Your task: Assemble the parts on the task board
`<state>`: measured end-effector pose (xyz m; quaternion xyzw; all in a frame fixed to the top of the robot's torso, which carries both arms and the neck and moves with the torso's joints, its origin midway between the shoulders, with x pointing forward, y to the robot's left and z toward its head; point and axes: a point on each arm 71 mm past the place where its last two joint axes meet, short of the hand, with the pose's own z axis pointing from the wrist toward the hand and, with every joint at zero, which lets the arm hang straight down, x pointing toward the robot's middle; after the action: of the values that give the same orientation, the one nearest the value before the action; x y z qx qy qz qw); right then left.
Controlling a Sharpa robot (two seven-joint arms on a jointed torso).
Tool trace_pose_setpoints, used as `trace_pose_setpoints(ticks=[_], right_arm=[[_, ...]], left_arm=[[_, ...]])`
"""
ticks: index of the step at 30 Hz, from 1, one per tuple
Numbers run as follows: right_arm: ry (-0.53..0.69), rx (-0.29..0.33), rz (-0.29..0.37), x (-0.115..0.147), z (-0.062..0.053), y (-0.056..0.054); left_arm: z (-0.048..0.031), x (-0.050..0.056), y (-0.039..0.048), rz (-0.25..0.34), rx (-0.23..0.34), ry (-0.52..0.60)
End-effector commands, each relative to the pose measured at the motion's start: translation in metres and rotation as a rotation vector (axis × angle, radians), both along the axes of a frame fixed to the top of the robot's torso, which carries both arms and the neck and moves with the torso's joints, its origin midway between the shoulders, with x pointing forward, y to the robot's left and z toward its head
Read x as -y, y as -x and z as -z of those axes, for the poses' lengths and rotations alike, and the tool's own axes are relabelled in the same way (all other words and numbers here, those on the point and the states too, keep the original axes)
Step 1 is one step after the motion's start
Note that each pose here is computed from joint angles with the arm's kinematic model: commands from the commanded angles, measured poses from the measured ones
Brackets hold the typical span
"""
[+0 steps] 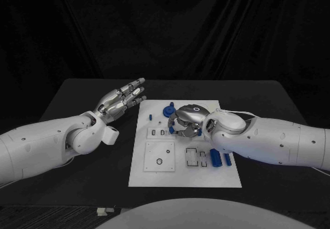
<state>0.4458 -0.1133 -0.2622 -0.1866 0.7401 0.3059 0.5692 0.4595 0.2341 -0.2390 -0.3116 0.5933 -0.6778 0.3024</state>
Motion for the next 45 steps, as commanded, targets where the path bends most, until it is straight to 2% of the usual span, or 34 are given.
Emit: trace_pose_setpoints(ticks=[1, 45], right_arm=[[0.040, -0.010, 0.021, 0.0014, 0.0034, -0.0005], [0.067, -0.029, -0.002, -0.0048, 0.0065, -0.0015]], left_arm=[[-0.0004, 0.0016, 0.0008, 0.010, 0.004, 0.015], [0.0011, 0.0026, 0.0013, 0.017, -0.002, 0.017]])
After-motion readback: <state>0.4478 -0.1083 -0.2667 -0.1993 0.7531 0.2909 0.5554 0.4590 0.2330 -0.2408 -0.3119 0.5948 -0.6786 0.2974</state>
